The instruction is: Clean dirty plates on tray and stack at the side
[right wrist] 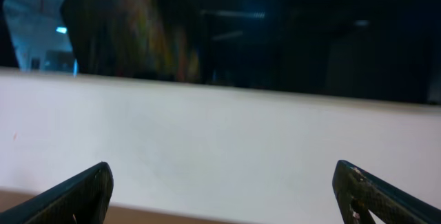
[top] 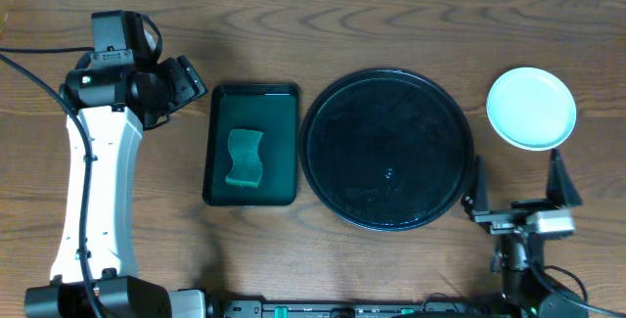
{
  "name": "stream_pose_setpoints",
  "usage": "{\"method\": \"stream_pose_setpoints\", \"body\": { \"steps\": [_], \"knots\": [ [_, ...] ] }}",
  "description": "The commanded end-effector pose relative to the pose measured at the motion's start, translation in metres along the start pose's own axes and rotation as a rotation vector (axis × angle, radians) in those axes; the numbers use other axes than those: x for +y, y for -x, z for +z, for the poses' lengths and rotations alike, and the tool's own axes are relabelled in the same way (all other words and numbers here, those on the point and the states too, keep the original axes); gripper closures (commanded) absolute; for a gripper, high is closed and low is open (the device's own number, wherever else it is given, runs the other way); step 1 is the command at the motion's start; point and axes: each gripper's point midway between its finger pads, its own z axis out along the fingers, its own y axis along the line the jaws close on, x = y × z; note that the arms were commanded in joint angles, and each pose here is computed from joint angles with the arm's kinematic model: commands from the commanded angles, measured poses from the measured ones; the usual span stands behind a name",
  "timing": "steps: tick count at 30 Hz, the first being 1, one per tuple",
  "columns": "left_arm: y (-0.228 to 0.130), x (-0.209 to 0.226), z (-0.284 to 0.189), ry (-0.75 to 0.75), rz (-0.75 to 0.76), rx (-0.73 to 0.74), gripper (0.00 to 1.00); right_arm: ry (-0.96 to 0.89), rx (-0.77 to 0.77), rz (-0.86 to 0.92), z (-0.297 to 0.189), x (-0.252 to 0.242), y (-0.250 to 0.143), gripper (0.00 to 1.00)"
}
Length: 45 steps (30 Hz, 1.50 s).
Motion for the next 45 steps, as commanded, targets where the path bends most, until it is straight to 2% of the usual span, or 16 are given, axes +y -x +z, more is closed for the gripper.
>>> {"method": "stream_pose_setpoints", "body": {
  "steps": [1,8,9,13,20,45],
  "knots": [
    [0.002,0.002,-0.001,0.008,-0.007,-0.003,0.2,0.029,0.043,-0.011,-0.003,0.005,-0.027,0.01],
    [0.002,0.002,-0.001,0.008,-0.007,-0.003,0.2,0.048,0.313,-0.014,-0.015,0.005,-0.092,0.01],
    [0.002,0.002,-0.001,0.008,-0.007,-0.003,0.2,0.034,0.39,-0.013,-0.022,0.001,-0.11,0.01],
    [0.002,0.002,-0.001,0.008,-0.006,-0.003,0.2,-0.014,0.499,-0.012,-0.034,-0.01,-0.134,0.01],
    [0.002,0.002,-0.001,0.008,-0.006,-0.003,0.2,-0.177,0.505,0.032,-0.037,-0.035,-0.135,0.01],
    [0.002,0.002,-0.001,0.008,-0.006,-0.003,0.2,-0.176,0.506,0.034,-0.037,-0.034,-0.135,0.01]
  ]
}}
